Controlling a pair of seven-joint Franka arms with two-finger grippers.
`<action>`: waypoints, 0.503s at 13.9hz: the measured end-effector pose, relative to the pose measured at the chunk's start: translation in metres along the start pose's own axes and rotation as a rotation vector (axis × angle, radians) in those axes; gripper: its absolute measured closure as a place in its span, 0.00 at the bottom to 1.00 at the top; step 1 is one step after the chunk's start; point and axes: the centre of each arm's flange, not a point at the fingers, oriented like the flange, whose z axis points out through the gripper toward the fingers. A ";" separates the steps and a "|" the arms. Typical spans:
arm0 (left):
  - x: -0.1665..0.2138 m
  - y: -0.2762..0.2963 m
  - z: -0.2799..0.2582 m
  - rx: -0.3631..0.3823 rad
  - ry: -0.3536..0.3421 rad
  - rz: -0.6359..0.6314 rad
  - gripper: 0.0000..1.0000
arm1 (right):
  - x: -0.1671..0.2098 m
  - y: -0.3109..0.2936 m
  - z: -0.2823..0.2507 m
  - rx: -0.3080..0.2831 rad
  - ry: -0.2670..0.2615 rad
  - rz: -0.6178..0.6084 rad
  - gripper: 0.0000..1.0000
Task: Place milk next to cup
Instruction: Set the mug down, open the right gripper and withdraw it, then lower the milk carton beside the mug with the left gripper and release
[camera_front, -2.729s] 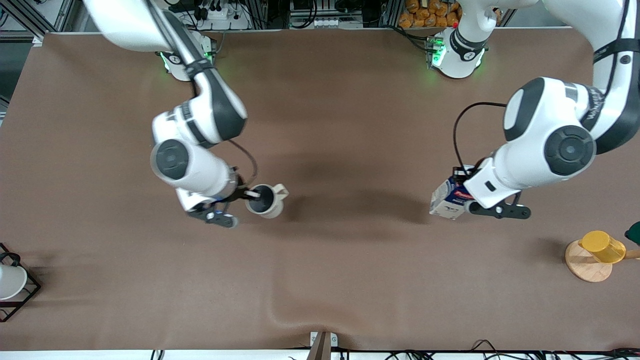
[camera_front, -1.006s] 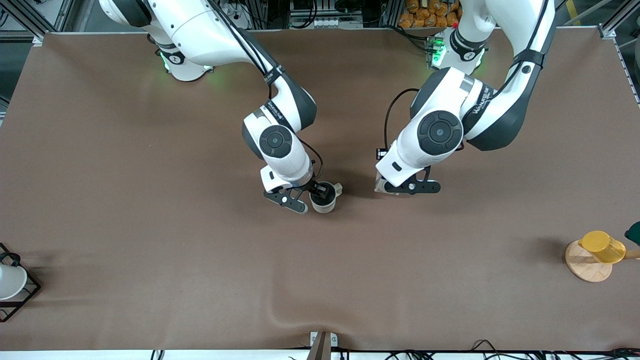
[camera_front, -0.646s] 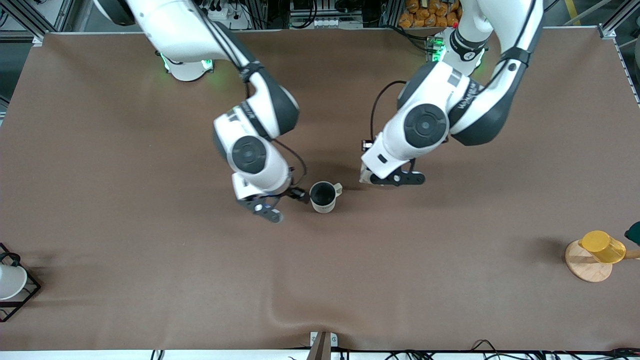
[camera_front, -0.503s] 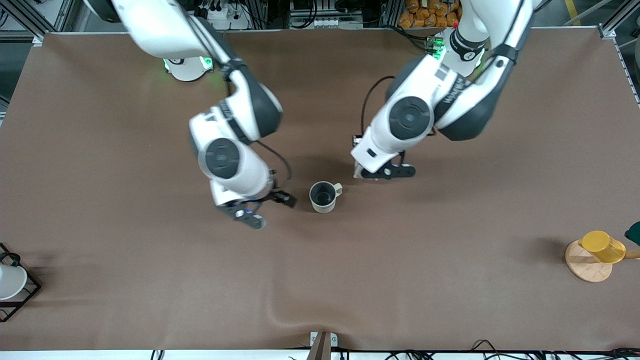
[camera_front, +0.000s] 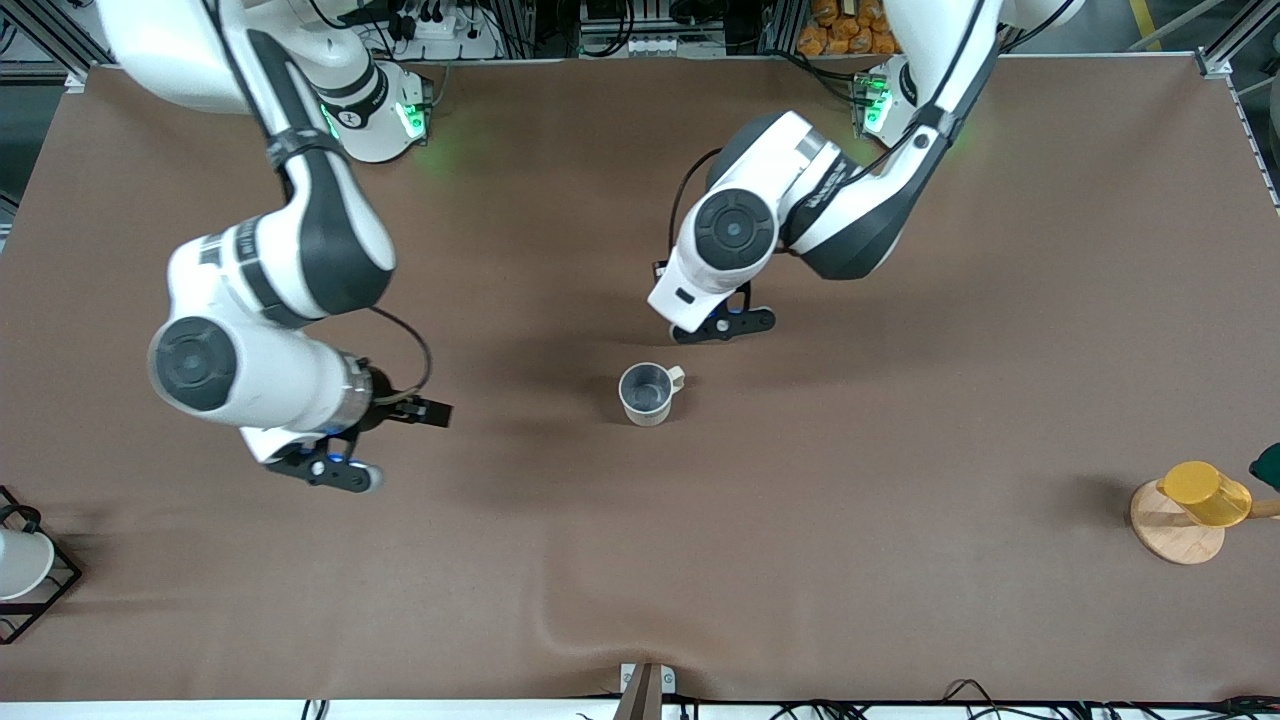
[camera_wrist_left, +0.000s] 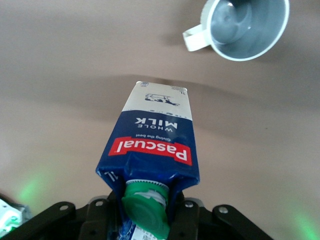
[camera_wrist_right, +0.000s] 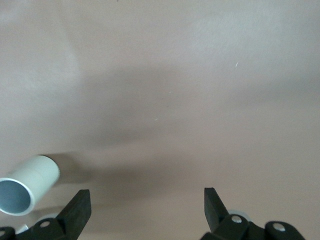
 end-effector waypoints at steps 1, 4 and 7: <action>0.000 0.007 0.002 -0.004 0.000 -0.001 0.62 | 0.006 0.014 -0.003 0.003 0.002 -0.033 0.00; 0.003 0.023 0.007 -0.017 0.004 0.009 0.62 | 0.023 0.068 -0.013 0.014 -0.004 -0.125 0.00; 0.008 0.031 0.012 -0.037 0.016 0.010 0.62 | 0.024 0.120 -0.038 0.026 -0.019 -0.169 0.00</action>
